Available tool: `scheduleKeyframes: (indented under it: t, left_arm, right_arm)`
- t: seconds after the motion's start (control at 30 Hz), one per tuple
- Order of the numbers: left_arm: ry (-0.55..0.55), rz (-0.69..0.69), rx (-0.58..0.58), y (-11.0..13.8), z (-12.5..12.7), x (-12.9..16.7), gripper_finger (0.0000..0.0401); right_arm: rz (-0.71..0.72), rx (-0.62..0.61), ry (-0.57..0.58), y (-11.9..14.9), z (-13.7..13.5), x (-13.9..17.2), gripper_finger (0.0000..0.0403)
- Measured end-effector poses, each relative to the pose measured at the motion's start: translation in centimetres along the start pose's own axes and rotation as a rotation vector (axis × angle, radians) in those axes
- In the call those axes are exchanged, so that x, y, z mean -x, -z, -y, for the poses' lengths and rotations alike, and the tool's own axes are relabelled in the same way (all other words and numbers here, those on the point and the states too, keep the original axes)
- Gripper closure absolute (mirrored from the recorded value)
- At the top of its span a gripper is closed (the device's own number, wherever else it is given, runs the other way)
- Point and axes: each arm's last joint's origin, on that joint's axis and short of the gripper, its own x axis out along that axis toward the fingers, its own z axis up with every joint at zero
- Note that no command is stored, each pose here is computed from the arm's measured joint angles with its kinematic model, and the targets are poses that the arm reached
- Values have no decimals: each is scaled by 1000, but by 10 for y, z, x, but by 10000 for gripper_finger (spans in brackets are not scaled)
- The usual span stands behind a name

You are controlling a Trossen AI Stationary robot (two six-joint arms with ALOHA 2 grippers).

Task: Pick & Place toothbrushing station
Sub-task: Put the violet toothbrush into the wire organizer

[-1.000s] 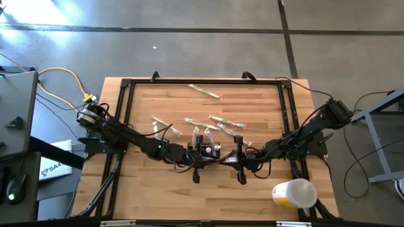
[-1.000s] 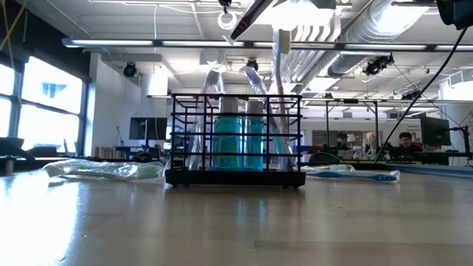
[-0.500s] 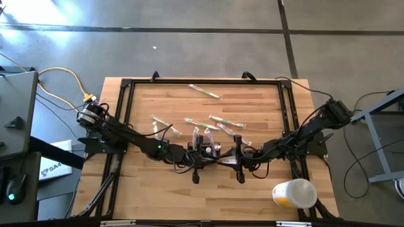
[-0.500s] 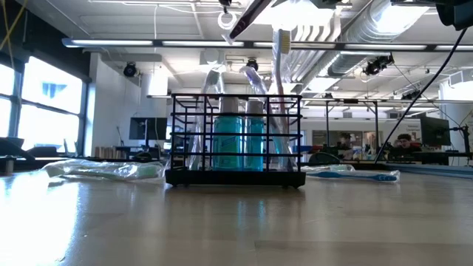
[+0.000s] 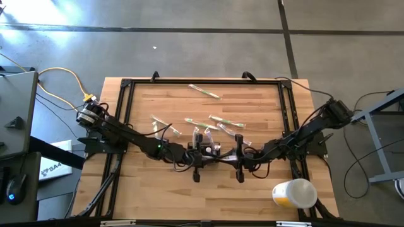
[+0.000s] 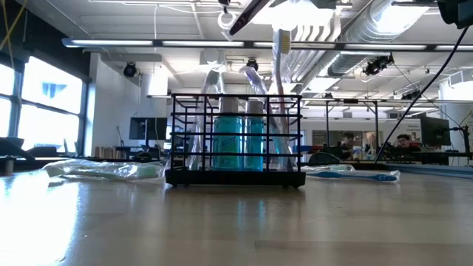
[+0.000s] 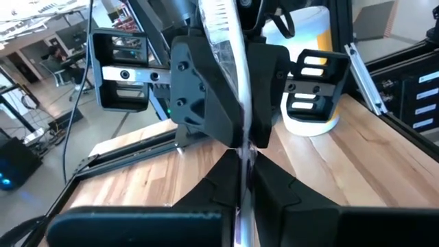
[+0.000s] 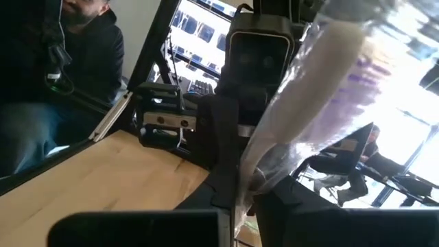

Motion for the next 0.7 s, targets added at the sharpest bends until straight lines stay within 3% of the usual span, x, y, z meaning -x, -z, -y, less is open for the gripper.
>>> scheduleKeyframes:
  t: [0.13,0.47,0.7]
  left_arm:
    - [6,11,7,-1,0,0,354]
    - [-76,8,270,-3,-2,0,281]
    - [-30,-14,175,0,-1,0,262]
  right_arm:
    - [5,1,-7,-3,-1,2,384]
    - [-7,2,-10,-7,-4,6,384]
    - [-14,6,-12,-6,-5,6,384]
